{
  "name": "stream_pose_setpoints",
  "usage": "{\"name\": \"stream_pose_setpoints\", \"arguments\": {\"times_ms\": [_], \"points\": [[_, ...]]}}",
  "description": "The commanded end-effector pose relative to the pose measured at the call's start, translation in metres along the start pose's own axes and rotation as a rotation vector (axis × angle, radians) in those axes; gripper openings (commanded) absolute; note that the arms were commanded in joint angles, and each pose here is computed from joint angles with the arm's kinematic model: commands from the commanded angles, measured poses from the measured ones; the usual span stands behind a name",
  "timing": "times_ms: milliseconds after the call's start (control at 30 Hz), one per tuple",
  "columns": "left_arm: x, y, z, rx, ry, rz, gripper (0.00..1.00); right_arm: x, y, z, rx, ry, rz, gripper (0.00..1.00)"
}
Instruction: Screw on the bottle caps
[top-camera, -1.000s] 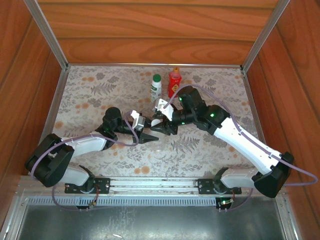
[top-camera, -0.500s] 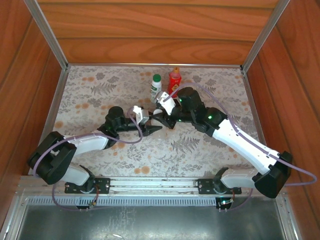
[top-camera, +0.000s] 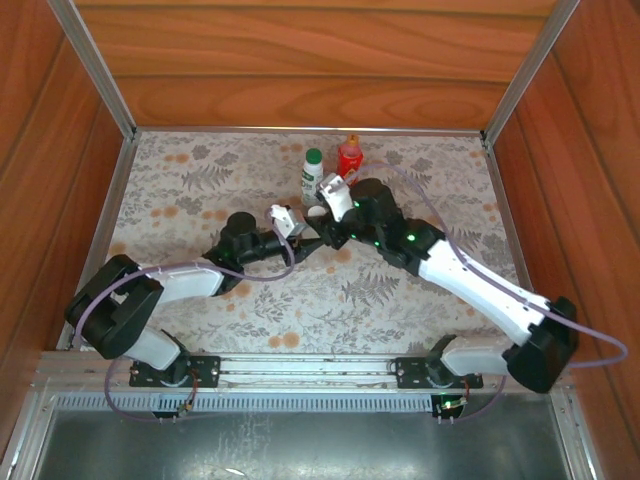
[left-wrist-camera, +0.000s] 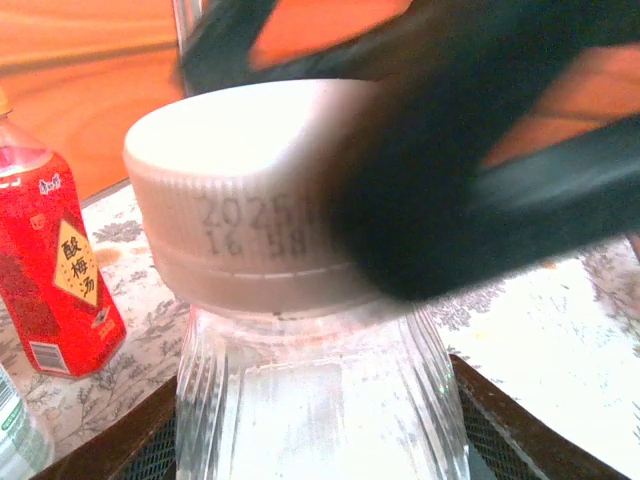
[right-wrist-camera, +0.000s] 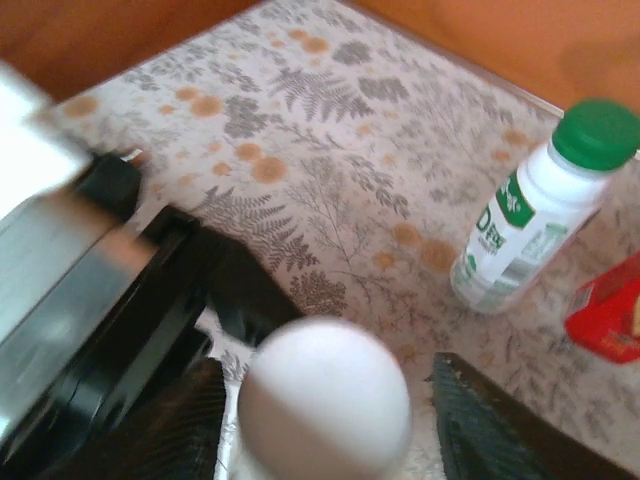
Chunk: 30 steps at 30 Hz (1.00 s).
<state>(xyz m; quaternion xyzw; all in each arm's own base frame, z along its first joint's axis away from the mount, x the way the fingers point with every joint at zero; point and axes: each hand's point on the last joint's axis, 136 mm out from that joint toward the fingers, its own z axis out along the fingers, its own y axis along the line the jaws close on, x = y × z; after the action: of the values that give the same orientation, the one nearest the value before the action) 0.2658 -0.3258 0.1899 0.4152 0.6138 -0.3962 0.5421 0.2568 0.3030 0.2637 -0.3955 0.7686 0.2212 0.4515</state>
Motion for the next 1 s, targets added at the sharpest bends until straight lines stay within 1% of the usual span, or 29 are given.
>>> {"name": "stream_pose_setpoints", "arguments": {"times_ms": [0,100,200,267,367,567,733,900,967], "points": [[-0.001,-0.026,-0.016,0.190,-0.017,-0.022,0.54,-0.028,0.037,-0.037,-0.207,-0.147,-0.154,0.65],[-0.004,-0.050,-0.026,0.316,-0.029,0.005,0.54,-0.022,0.059,-0.054,-0.333,-0.118,-0.198,0.66],[-0.011,-0.072,-0.037,0.441,-0.048,0.029,0.54,-0.017,0.073,-0.063,-0.423,-0.083,-0.188,0.66],[-0.015,-0.081,-0.042,0.497,-0.056,0.037,0.54,-0.015,0.079,-0.065,-0.466,-0.069,-0.185,0.67],[-0.017,-0.092,-0.048,0.556,-0.061,0.044,0.54,-0.015,0.082,-0.061,-0.492,-0.051,-0.173,0.68],[-0.017,-0.099,-0.050,0.598,-0.058,0.041,0.54,-0.009,0.075,-0.042,-0.460,0.019,-0.150,0.68],[-0.017,-0.098,-0.049,0.594,-0.058,0.044,0.54,-0.006,0.075,-0.038,-0.471,0.036,-0.146,0.63],[-0.017,-0.098,-0.049,0.595,-0.058,0.042,0.54,0.000,0.076,-0.035,-0.477,0.056,-0.144,0.57],[-0.018,-0.097,-0.049,0.591,-0.060,0.045,0.54,0.001,0.076,-0.035,-0.479,0.059,-0.143,0.50]]}}
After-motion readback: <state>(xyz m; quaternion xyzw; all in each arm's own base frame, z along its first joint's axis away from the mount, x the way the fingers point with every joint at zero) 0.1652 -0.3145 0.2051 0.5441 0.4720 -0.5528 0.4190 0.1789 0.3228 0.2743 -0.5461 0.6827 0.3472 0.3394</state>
